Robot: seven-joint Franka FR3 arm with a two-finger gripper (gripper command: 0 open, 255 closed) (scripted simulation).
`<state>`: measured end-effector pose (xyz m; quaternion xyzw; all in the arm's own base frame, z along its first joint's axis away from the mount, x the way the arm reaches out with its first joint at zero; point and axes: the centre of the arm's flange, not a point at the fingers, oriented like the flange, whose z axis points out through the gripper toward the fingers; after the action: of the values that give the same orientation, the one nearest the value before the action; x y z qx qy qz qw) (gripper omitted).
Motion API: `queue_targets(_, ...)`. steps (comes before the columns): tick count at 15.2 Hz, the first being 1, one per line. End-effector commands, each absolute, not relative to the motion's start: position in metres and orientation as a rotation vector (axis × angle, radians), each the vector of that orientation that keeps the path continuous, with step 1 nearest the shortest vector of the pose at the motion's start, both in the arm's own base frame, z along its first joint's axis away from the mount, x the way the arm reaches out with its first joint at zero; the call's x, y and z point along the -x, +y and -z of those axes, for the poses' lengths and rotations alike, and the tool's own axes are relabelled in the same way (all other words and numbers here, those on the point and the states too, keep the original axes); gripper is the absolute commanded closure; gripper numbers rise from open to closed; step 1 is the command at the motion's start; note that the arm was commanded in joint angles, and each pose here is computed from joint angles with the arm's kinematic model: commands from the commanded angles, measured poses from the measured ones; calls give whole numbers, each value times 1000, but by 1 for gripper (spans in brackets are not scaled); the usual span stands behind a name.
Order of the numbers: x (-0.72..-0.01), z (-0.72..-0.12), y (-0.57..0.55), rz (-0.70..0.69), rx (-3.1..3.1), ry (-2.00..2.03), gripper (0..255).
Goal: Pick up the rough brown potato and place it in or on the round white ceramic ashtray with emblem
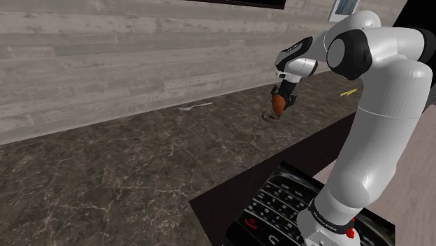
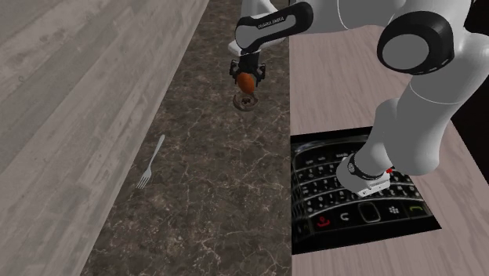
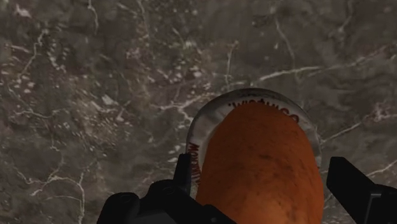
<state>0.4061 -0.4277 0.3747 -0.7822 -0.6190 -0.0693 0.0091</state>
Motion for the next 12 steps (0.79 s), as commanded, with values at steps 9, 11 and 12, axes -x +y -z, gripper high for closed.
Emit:
queue_targets(9, -400, -422, -433, 213, 2441, -1928, 0)
queue_targets(11, -400, -422, -433, 213, 2441, -1928, 0)
queue_targets(12, -400, -422, -433, 213, 2441, -1928, 0)
